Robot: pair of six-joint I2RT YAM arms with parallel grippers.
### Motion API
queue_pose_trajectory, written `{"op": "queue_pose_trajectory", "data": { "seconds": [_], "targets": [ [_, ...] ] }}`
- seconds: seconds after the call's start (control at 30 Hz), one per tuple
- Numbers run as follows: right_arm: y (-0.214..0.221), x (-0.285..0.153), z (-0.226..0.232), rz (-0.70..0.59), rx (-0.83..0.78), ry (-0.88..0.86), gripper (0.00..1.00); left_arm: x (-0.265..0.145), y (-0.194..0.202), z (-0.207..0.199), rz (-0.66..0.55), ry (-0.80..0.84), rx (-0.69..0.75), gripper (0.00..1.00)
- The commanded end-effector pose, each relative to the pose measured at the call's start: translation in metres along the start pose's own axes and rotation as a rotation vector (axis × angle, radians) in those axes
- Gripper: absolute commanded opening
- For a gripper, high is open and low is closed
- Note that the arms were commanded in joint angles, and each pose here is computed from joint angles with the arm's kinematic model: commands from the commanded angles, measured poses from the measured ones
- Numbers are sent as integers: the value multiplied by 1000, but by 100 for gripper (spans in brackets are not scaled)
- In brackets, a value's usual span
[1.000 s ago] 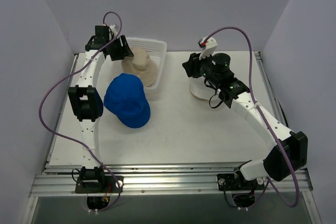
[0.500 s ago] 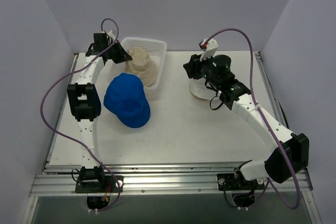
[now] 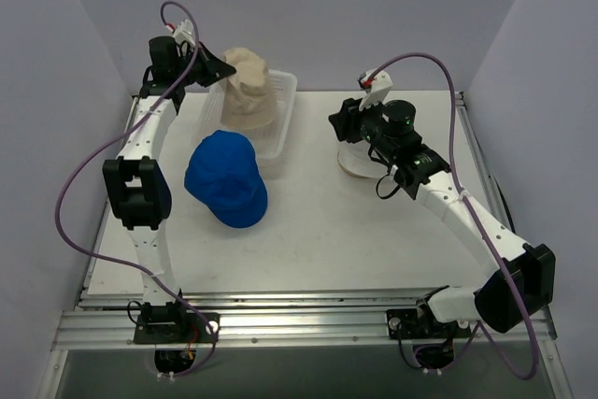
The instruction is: Stack the hats
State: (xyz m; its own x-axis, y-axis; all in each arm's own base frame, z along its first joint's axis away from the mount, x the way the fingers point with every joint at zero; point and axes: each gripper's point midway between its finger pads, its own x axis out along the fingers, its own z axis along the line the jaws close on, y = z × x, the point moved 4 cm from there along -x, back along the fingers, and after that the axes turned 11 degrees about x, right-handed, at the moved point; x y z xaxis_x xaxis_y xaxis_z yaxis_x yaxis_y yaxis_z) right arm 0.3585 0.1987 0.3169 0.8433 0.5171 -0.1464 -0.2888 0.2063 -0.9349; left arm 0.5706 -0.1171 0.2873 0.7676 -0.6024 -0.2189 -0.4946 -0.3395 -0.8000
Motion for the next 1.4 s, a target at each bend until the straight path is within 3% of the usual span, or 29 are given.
{"op": "queue_pose_trajectory", "data": {
  "seconds": [0.0, 0.3, 0.43, 0.57, 0.83, 1.17, 1.37],
  "targets": [
    [-21, -11, 8, -81, -11, -19, 37, -20, -41, -50, -121, 123, 76, 2],
    [-31, -18, 12, -109, 6, -23, 37, -50, -66, -109, -190, 196, 129, 2],
    [-55, -21, 16, -190, 102, 1, 37, -70, -76, -151, -226, 247, 178, 2],
    [-79, -20, 20, -271, 259, 26, 38, -82, -70, -193, -228, 282, 228, 2],
    [-112, -30, 41, -363, 300, -72, 44, -97, -19, -271, -171, 379, 280, 2],
    [-121, -76, 48, -455, 365, -107, 48, -114, 23, -303, -161, 409, 310, 2],
    [-111, -99, 45, -445, 410, -87, 48, -129, 25, -305, -186, 378, 324, 2]
  ]
}}
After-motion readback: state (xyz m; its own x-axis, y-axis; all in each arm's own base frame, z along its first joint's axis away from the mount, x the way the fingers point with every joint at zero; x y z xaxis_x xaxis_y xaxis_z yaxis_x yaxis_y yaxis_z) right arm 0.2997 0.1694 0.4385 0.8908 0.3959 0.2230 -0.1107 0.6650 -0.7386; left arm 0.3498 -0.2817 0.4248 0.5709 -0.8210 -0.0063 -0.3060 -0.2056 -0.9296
